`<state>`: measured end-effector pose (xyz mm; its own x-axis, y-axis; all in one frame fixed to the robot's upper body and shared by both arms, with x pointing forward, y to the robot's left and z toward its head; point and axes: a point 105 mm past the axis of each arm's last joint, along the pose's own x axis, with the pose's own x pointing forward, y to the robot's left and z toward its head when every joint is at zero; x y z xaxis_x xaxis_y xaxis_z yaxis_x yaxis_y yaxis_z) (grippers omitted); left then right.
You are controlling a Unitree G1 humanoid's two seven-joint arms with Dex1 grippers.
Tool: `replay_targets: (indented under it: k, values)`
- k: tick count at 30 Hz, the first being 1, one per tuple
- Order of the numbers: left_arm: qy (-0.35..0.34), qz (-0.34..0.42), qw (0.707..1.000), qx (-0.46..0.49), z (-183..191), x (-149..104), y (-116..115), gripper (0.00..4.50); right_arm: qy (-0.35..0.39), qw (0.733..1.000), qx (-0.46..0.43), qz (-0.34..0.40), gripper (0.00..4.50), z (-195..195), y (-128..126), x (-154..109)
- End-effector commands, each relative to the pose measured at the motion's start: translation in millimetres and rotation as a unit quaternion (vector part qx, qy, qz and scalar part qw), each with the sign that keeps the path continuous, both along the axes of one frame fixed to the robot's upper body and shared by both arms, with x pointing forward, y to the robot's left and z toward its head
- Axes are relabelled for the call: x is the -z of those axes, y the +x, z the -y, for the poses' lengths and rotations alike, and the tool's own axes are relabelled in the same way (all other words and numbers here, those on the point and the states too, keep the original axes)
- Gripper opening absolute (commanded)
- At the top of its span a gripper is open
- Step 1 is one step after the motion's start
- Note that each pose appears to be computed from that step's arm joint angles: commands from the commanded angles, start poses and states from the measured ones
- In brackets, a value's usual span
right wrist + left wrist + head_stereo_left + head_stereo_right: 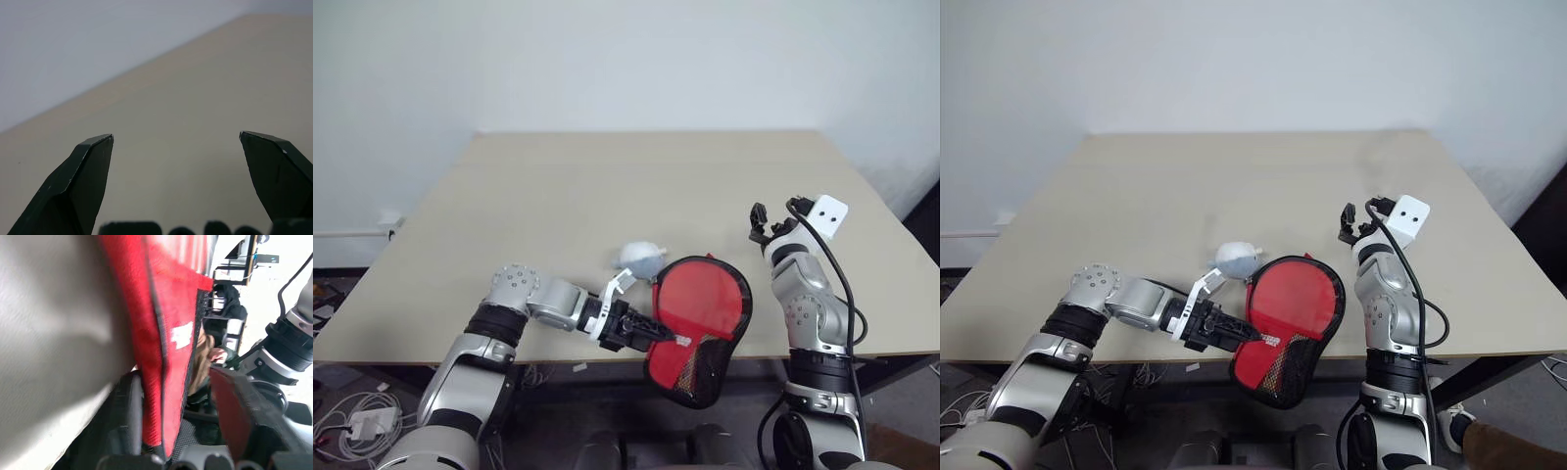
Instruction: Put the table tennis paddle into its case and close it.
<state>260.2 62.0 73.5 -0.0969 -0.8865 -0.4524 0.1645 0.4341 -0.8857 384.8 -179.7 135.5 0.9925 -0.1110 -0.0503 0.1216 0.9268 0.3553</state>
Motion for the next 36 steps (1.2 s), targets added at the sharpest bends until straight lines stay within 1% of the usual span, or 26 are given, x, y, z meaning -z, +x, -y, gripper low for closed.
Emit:
replay_targets:
  k: [1, 2, 3, 4, 6, 10, 12, 15, 17, 20, 23, 26, 29, 31, 35, 36]
  values:
    - [-0.011, 0.023, 1.000, -0.011, -3, -11, 8, 3.86, -0.005, 0.999, 0.002, 0.032, 4.50, 1, 0, -17]
    - [-0.003, 0.021, 1.000, -0.015, -6, -10, 10, 4.22, -0.005, 0.999, 0.002, 0.033, 4.50, 1, 0, -17]
    - [0.010, 0.019, 1.000, -0.021, -10, -7, 12, 4.47, -0.005, 0.999, 0.000, 0.033, 4.50, 1, 0, -18]
    - [0.014, 0.020, 0.999, -0.026, -14, -6, 13, 4.47, -0.002, 0.999, -0.007, 0.032, 4.50, -2, 1, -18]
    - [0.007, 0.039, 0.999, -0.023, -21, -14, 13, 4.47, 0.001, 0.998, -0.042, 0.040, 4.50, -13, 1, -21]
    - [0.017, 0.082, 0.996, -0.012, -33, -20, 11, 4.47, -0.018, 0.991, -0.120, 0.051, 4.50, -38, -4, -27]
    - [0.000, 0.126, 0.992, 0.002, -35, -30, 8, 4.47, -0.045, 0.985, -0.159, 0.058, 4.50, -51, -7, -31]
    - [-0.017, 0.157, 0.987, 0.017, -34, -34, 6, 4.47, -0.049, 0.979, -0.191, 0.060, 4.50, -59, -11, -35]
    - [-0.040, 0.189, 0.980, 0.037, -28, -41, 3, 4.47, -0.052, 0.974, -0.214, 0.057, 4.50, -64, -12, -37]
    - [-0.079, 0.244, 0.965, 0.048, -15, -54, 9, 4.47, -0.064, 0.967, -0.240, 0.051, 4.50, -69, -12, -40]
    - [-0.099, 0.280, 0.953, 0.065, -4, -58, 11, 4.47, -0.055, 0.968, -0.244, 0.036, 4.50, -65, -8, -41]
    - [-0.107, 0.302, 0.943, 0.086, 10, -54, 10, 4.47, -0.042, 0.971, -0.235, 0.018, 4.50, -53, 0, -44]
    - [-0.107, 0.335, 0.931, 0.100, 25, -50, 16, 4.47, -0.050, 0.973, -0.224, 0.012, 4.50, -44, 4, -48]
    - [-0.093, 0.370, 0.918, 0.107, 38, -46, 24, 4.47, -0.054, 0.974, -0.219, 0.012, 4.50, -40, 7, -52]
    - [-0.044, 0.450, 0.879, 0.153, 61, -32, 33, 4.47, -0.061, 0.975, -0.215, 0.013, 4.50, -38, 9, -56]
    - [-0.045, 0.462, 0.870, 0.163, 67, -31, 33, 4.47, -0.062, 0.975, -0.214, 0.013, 4.50, -38, 10, -56]
